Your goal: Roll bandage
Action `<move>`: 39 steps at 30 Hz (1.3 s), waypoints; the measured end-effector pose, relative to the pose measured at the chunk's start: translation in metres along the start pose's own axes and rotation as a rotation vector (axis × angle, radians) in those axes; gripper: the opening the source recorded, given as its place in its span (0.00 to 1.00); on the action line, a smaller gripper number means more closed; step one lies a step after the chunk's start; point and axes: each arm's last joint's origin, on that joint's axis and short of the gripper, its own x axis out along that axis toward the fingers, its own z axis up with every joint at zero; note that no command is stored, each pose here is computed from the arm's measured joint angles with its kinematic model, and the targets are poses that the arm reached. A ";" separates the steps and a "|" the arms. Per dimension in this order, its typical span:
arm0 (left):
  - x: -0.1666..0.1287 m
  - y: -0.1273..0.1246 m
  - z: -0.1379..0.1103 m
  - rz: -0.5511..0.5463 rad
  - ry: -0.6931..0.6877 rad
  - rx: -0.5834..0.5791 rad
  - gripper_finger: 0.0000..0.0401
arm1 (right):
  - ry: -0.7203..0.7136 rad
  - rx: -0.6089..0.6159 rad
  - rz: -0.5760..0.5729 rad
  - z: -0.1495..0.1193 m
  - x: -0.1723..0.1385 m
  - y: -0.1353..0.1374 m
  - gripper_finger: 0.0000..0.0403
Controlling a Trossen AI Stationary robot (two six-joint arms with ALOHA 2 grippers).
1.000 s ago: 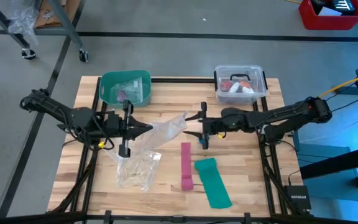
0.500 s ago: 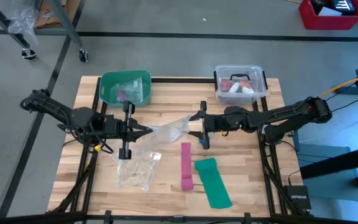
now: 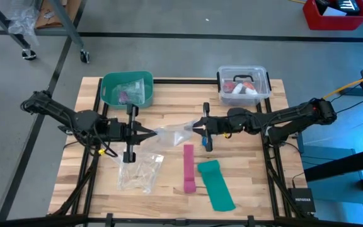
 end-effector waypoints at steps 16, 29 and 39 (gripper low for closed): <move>-0.001 -0.002 -0.010 0.002 0.099 -0.106 0.24 | 0.344 -0.084 -0.082 -0.030 -0.005 0.001 0.01; 0.016 -0.004 -0.047 0.160 0.309 -0.193 0.42 | 0.437 -0.050 -0.070 -0.039 -0.008 0.003 0.00; 0.055 -0.014 -0.088 0.179 0.306 -0.247 0.42 | 0.444 -0.035 -0.109 -0.039 -0.009 0.002 0.00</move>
